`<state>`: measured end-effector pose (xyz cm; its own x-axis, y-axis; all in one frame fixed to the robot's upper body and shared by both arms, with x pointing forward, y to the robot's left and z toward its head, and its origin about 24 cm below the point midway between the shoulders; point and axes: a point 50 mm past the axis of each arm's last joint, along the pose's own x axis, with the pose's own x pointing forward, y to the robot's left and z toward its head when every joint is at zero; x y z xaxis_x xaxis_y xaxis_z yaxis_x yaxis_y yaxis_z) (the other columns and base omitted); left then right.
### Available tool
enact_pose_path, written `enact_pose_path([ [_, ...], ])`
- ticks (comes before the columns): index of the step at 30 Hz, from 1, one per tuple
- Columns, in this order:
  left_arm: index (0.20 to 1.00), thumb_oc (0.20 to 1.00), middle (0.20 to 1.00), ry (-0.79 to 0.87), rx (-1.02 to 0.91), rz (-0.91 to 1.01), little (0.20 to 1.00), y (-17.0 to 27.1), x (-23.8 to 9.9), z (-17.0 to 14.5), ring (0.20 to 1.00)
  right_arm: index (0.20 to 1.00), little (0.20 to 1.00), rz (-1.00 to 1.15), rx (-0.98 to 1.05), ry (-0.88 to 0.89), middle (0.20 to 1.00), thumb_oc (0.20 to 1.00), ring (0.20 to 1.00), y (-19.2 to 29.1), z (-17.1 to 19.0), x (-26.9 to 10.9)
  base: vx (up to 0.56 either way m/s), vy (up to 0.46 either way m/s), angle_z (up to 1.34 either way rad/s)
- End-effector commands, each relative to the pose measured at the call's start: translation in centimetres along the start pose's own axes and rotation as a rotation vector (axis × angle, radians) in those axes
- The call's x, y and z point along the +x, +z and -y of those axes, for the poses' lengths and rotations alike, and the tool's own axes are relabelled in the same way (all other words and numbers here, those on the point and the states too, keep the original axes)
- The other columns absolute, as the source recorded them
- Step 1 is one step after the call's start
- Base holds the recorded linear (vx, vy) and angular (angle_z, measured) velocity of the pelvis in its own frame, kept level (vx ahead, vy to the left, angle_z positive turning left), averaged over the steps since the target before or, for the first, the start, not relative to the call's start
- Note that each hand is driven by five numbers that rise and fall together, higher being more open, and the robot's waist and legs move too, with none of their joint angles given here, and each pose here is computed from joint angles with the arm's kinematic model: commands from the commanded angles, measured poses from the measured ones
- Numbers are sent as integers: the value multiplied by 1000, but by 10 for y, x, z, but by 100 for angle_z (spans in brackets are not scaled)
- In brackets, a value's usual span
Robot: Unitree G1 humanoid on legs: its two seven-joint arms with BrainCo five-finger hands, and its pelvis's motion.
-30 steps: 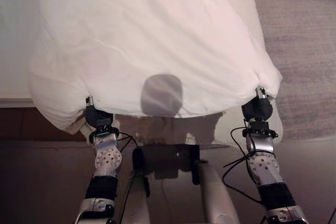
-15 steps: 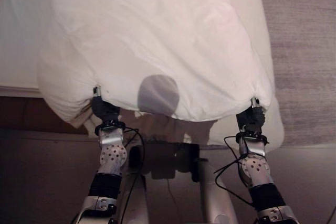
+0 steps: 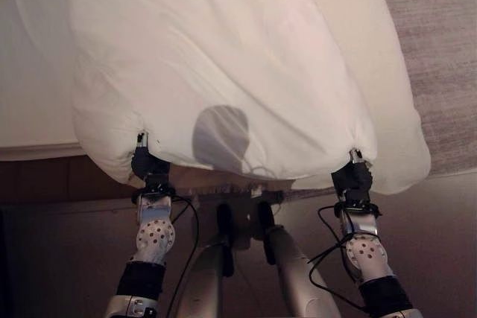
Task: Make the bed
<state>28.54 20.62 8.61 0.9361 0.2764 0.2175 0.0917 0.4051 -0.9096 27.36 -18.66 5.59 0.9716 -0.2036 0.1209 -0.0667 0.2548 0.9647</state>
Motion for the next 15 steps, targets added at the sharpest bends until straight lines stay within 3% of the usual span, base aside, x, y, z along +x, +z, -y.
enact_pose_path([
  [1,200,200,200,-145,14,46,200,4,-2,28,200,200,200,71,-81,20,200,200,200,23,1,-11,-52,-185,-13],
  [9,200,200,200,-163,-37,-22,200,-18,-5,35,200,200,200,118,-106,-32,200,200,200,33,8,-6,-74,-154,43],
  [15,200,200,200,-183,-16,10,200,-7,-6,38,200,200,200,117,-105,-32,200,200,200,31,10,-6,-20,93,11],
])
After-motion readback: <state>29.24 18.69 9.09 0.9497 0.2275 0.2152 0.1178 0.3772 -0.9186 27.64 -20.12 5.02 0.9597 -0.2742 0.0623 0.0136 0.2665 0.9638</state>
